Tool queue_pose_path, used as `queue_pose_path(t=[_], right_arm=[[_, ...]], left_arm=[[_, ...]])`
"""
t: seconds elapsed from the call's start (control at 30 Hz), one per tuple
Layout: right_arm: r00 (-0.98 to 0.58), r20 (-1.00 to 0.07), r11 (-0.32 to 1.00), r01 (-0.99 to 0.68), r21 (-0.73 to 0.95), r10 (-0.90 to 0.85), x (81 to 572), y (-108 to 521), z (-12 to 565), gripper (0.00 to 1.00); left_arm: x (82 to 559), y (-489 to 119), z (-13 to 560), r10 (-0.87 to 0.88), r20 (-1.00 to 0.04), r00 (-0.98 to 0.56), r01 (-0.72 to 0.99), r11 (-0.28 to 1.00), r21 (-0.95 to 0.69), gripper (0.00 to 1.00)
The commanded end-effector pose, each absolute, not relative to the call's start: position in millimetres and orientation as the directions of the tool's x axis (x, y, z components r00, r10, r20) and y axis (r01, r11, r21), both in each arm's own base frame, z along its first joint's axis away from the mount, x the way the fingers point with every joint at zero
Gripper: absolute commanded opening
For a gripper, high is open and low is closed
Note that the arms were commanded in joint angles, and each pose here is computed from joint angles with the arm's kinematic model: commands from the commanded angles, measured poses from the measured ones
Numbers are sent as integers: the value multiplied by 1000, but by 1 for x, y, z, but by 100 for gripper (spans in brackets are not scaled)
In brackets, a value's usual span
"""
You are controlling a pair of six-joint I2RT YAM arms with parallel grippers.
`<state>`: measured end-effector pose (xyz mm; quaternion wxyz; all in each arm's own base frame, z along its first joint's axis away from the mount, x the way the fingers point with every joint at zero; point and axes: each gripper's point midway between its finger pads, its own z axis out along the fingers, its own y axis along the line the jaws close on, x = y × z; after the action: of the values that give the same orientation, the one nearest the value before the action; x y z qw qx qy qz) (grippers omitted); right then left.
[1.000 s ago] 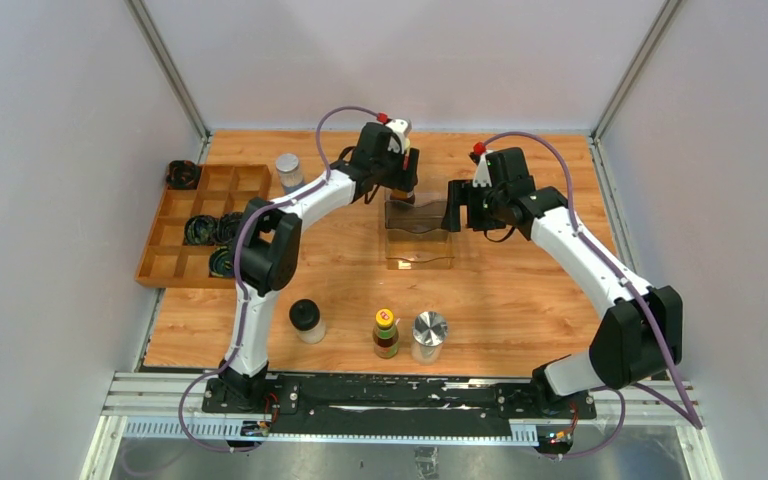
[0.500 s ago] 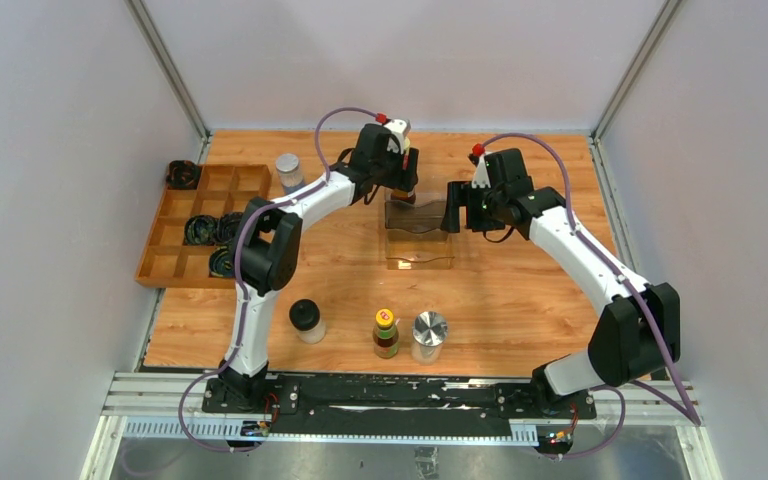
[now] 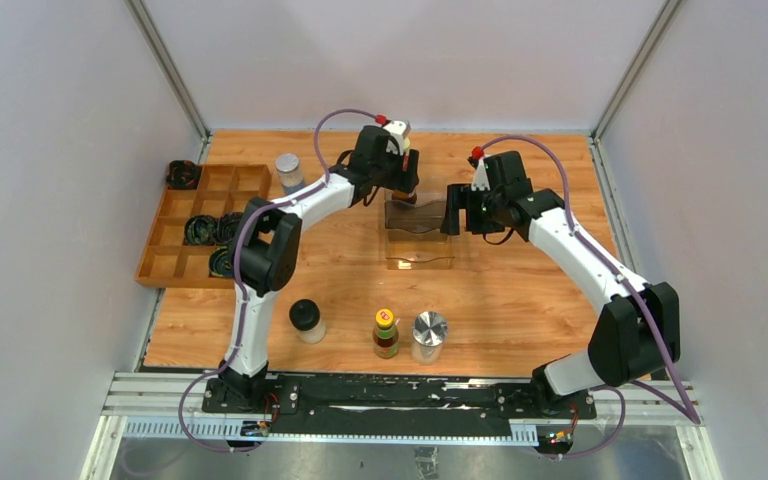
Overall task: Organize the condiment bottles
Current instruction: Place the bottle in the storage box.
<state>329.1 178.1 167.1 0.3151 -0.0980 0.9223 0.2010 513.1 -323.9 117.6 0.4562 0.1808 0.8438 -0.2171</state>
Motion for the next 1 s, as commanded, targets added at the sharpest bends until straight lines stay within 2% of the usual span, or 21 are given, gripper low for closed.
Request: queue_pose_path(t=[0.0,0.77,0.83,0.87,0.97], right_arm=[[-789,-610,892,-323,316,-70,320,181,163,82],[-781,-622,878,-335,343,-54,311,183,171,85],[-780,-623,875,-338,347,-55,309,183,172,85],[-779,-625,873,-340,349,-54,308,183,173,85],[-775,-630,870,-344,353,-51,305,183,175,86]], left_arm=[[507,-318,126,108,-852,-512,510,837,-200,76],[489,-308,123,160,-820,-549,513,840,-179,80],[487,-308,125,165,-819,-549,515,839,-175,85],[486,-308,126,167,-820,-547,516,839,-174,93],[483,-307,128,171,-818,-550,518,837,-174,95]])
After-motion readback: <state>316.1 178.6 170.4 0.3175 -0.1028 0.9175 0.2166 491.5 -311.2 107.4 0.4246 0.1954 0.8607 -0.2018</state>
